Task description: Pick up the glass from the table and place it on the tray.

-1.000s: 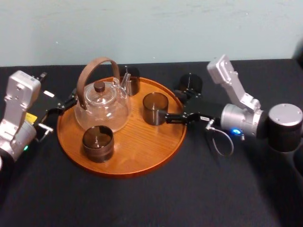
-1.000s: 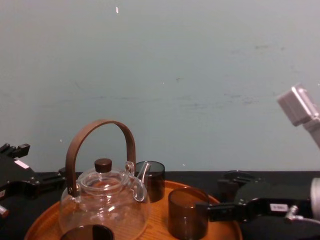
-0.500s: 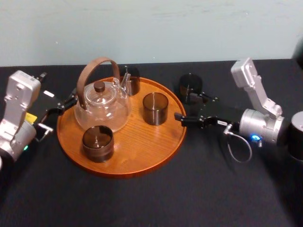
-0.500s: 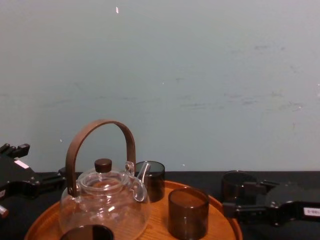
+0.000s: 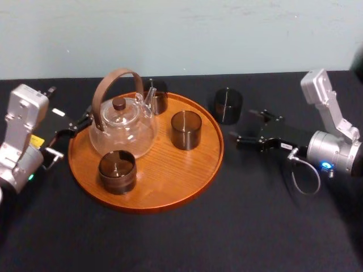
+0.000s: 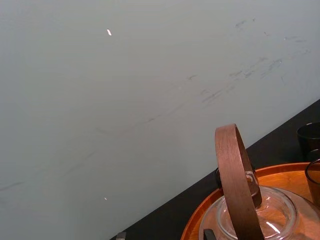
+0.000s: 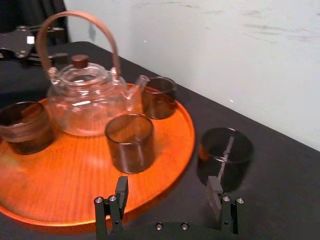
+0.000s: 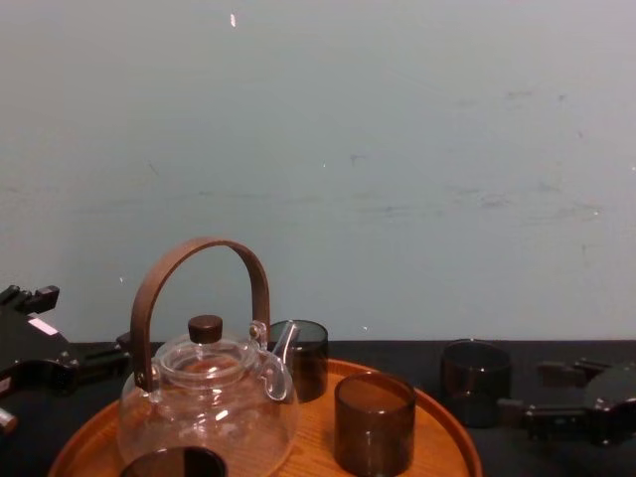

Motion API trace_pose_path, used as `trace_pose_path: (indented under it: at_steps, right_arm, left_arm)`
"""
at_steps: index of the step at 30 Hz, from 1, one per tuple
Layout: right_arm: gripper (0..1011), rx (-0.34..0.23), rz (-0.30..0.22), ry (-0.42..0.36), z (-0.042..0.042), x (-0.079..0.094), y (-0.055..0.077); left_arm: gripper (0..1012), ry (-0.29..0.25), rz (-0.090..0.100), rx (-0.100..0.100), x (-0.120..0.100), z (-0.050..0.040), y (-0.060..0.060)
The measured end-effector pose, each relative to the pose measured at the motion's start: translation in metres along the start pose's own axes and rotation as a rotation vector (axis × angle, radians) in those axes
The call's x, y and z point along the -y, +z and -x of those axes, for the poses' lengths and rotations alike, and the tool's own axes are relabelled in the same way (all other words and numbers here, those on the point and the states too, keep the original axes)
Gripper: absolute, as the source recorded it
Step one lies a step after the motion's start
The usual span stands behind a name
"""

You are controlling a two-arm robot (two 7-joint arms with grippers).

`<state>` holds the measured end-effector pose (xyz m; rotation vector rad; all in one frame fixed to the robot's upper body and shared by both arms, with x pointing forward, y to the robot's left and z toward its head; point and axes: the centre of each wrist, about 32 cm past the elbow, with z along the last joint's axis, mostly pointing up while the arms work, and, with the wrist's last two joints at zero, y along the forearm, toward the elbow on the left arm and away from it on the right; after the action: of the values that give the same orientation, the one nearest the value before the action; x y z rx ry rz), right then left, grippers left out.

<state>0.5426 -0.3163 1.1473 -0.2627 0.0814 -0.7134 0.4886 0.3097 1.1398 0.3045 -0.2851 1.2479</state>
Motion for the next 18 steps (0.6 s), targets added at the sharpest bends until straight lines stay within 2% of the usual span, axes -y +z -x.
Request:
trace_pose_path:
  at_steps: [7, 18]
  right_arm:
    - [1002, -0.017, 0.006, -0.067, -0.0114, 0.001, -0.002]
    - [1002, -0.056, 0.026, -0.112, -0.0209, -0.013, 0.0]
  left_arm:
    - [1001, 0.0, 0.0, 0.0, 0.0, 0.0, 0.0]
    - [1001, 0.0, 0.0, 0.0, 0.0, 0.0, 0.0]
